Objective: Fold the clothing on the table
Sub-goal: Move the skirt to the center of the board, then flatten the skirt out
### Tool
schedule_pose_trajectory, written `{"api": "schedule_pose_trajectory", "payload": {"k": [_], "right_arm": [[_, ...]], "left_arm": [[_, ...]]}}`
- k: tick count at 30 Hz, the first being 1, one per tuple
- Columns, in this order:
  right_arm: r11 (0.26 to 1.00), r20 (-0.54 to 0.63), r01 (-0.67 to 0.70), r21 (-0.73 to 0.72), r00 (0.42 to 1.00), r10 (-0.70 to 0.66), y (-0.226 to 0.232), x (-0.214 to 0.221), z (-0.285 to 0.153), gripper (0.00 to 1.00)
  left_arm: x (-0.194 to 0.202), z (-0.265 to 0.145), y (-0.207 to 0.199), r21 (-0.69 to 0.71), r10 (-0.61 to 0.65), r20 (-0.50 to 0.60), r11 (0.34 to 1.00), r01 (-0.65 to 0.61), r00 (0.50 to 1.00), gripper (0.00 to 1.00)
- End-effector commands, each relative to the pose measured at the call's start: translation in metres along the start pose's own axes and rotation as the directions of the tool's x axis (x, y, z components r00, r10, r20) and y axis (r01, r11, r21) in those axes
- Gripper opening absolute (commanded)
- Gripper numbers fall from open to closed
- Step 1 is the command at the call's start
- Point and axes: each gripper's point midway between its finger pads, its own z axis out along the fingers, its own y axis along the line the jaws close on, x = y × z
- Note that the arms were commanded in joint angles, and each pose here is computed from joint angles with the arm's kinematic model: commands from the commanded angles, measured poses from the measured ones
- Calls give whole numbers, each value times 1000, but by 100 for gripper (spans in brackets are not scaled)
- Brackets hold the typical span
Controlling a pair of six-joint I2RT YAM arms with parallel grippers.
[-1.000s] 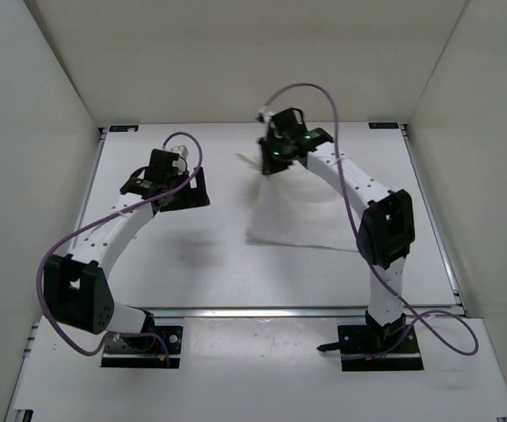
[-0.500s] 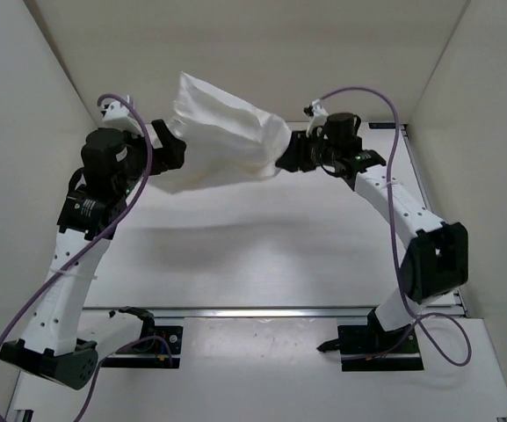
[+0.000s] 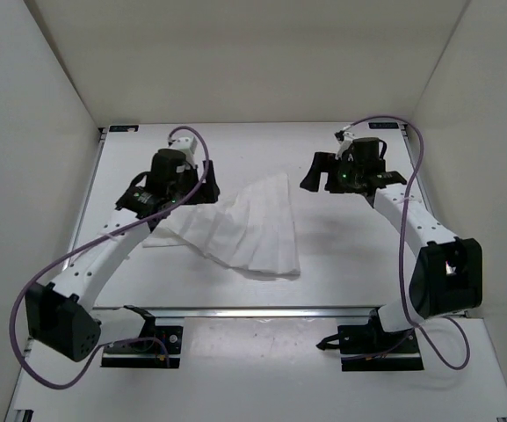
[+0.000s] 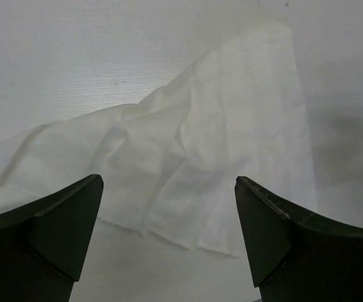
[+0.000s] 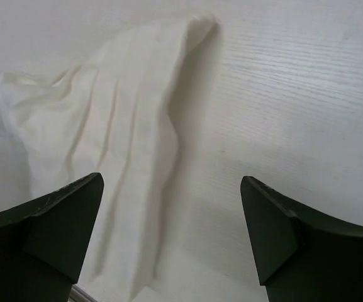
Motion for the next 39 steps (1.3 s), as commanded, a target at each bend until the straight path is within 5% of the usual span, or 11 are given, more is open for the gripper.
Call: {"api": "schedule_pose_trajectory", "payload": {"k": [1,10,16,18,20,24,25,31,35,39], "right_arm": [[1000,-19,4,-30,1000,-5,10,23,8,88],[999,-162,-2,-48,987,-6,14,66,55,89],[999,-210,-9,-48,978,-2,2,52,107,86],[997,-215,12,-73,976,-28,9,39,118,72],[994,-231,-6,-105,973,-19,12,38,127,39],[985,-254,-60,-164,967,16,17,40,129,4],[983,-248,-62,-175,969,17,22,38,129,2],[952,-69,63,-298,994,-87,73,-40,75,1],[890,141,210,-405,976,-167,135,-92,-19,0],[903,55,126,-411,992,-114,124,-19,-57,0]], "left_arm": [[10,17,-40,114,69,4,991,-69,998,96],[40,81,-10,-18,160,-112,987,-163,981,96],[42,80,9,-76,145,-137,985,-156,980,94],[35,73,17,-96,121,-115,986,-132,986,94],[26,68,24,-108,104,-93,988,-114,990,94],[13,64,48,-156,73,-69,984,-83,995,93],[10,62,50,-161,77,-61,983,-86,995,93],[-12,56,78,-222,53,-37,973,-60,998,94],[-34,48,87,-269,67,5,961,-63,998,96],[-53,38,84,-268,86,37,961,-73,996,96]]}}
